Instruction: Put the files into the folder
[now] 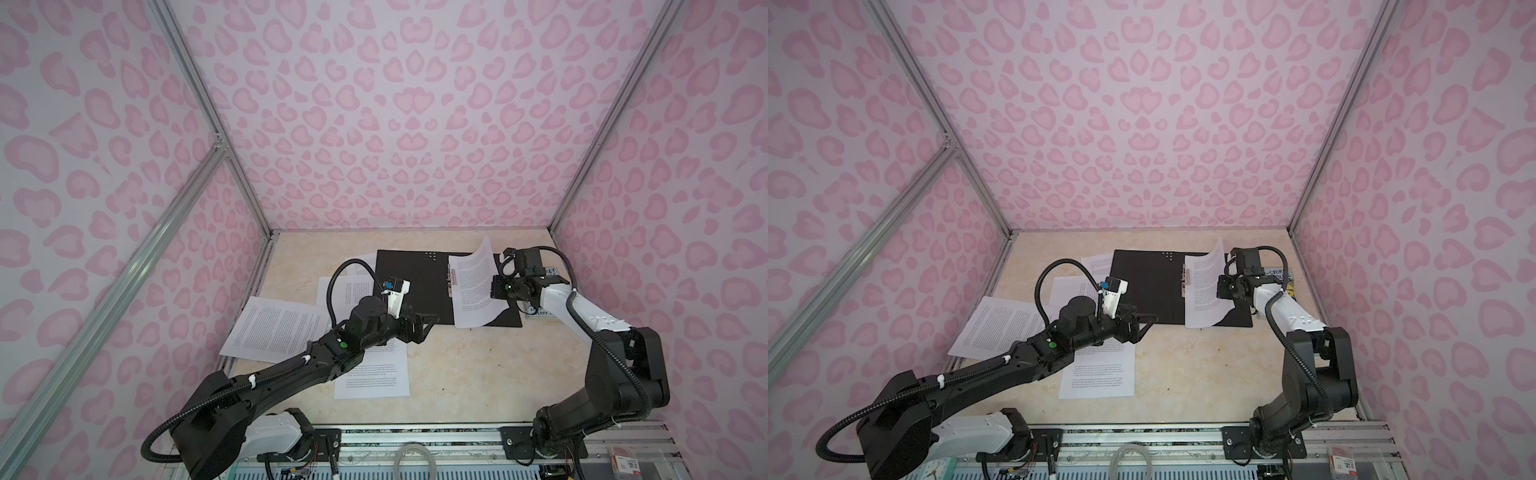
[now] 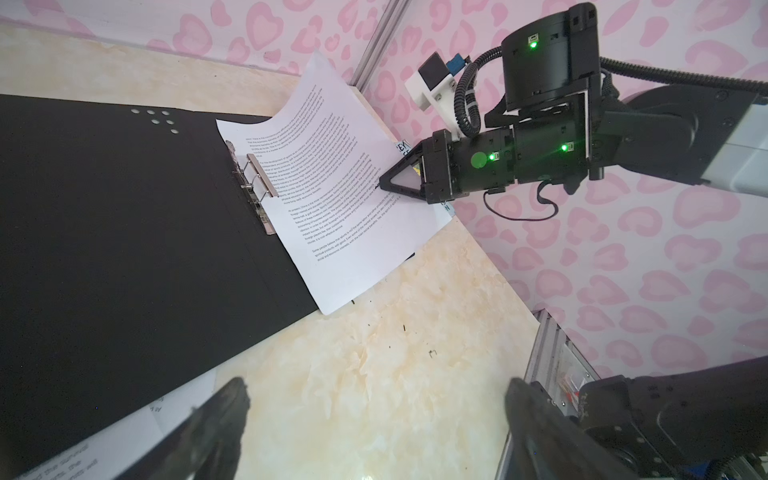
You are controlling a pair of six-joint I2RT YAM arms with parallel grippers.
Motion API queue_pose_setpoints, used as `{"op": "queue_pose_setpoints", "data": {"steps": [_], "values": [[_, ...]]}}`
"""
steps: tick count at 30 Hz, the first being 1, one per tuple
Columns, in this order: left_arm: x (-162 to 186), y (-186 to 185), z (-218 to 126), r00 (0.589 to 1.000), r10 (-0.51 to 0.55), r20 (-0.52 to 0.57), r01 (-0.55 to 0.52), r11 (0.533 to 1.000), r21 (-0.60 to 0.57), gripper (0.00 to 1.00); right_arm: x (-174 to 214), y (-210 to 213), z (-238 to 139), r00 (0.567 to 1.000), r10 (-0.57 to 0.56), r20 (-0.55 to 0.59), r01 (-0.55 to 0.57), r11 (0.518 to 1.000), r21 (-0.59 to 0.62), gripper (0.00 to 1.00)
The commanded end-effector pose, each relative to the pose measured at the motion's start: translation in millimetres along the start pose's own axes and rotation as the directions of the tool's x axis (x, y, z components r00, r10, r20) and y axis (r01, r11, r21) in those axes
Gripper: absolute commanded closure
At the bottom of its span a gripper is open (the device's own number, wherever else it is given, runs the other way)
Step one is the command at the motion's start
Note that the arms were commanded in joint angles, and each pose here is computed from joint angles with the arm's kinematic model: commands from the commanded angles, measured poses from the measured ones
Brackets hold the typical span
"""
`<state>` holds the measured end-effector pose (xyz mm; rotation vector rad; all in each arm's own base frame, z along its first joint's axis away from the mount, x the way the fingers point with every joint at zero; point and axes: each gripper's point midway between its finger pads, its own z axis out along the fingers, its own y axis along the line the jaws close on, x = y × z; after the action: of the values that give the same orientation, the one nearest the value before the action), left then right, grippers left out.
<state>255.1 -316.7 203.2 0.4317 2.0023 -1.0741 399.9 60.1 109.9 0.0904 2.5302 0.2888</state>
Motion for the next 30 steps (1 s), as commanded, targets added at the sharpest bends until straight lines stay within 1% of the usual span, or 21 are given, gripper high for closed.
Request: {"op": "queue_pose_setpoints", "data": {"steps": [1, 11, 30], "values": [[-6.4, -2.8, 1.5, 1.0, 0.015, 0.015, -0.015, 1.0, 0.005, 0.02, -4.0, 1.0, 2.3, 1.0, 0.005, 0.004, -0.005, 1.0, 0.0, 1.0], [-4.8, -0.3, 3.9, 1.0, 0.012, 0.004, -0.012, 1.0, -0.004, 0.02, -1.5, 1.4, 11.5, 1.0, 0.007, -0.025, -0.007, 1.0, -0.003, 1.0], [-0.4, 2.1, 9.7, 1.0, 0.002, -0.018, -0.002, 1.0, -0.008, 0.02, -6.9, 1.2, 15.2, 1.0, 0.017, -0.02, -0.017, 1.0, 0.0, 1.0]]}}
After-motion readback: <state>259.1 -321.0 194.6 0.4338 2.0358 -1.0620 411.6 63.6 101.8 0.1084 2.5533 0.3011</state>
